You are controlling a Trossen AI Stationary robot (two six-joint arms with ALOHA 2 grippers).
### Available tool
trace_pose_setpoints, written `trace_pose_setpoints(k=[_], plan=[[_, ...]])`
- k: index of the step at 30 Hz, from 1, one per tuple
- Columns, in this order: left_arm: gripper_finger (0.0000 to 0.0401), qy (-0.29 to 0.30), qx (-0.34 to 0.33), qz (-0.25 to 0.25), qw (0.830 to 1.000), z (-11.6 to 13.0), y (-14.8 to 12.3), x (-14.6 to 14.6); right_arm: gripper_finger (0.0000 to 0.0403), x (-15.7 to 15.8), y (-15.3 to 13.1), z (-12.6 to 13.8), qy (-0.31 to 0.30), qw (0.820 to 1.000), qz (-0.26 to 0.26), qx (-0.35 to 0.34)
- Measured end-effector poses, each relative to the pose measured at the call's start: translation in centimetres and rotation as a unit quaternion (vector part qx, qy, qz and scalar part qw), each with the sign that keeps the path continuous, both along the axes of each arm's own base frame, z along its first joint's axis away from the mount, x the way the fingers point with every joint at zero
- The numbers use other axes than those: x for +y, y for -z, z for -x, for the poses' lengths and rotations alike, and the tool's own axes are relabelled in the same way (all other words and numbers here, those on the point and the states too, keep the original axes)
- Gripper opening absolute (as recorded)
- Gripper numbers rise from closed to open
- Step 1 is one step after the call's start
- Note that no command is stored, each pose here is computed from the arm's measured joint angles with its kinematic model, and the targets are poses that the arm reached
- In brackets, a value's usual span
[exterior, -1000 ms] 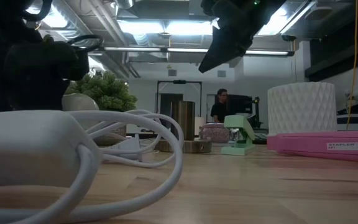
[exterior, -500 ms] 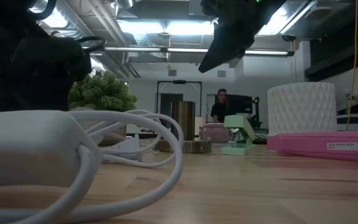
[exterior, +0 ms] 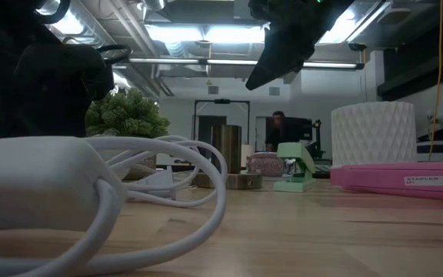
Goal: Screw lightbulb
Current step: Insert the white lightbulb into the lamp socket
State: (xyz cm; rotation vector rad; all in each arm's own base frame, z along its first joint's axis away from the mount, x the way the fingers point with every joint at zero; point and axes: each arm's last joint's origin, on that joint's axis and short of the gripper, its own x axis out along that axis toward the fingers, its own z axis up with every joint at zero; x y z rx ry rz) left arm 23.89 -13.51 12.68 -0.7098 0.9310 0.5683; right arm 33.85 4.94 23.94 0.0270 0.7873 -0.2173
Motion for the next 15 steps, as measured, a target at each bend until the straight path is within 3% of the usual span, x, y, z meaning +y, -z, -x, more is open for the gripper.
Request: trace_pose_setpoints(k=[4,15], plan=[[0.0204,-0.014,-0.002,0.008,1.000,0.00,0.00,0.01,0.0017,0.00,0.00,0.00,0.000,1.000,0.000,0.000],[0.0132,-0.012,-0.012,0.032,0.999,0.10,-0.76,-0.04,0.0017,0.00,0.00,0.00,0.000,1.000,0.000,0.000]])
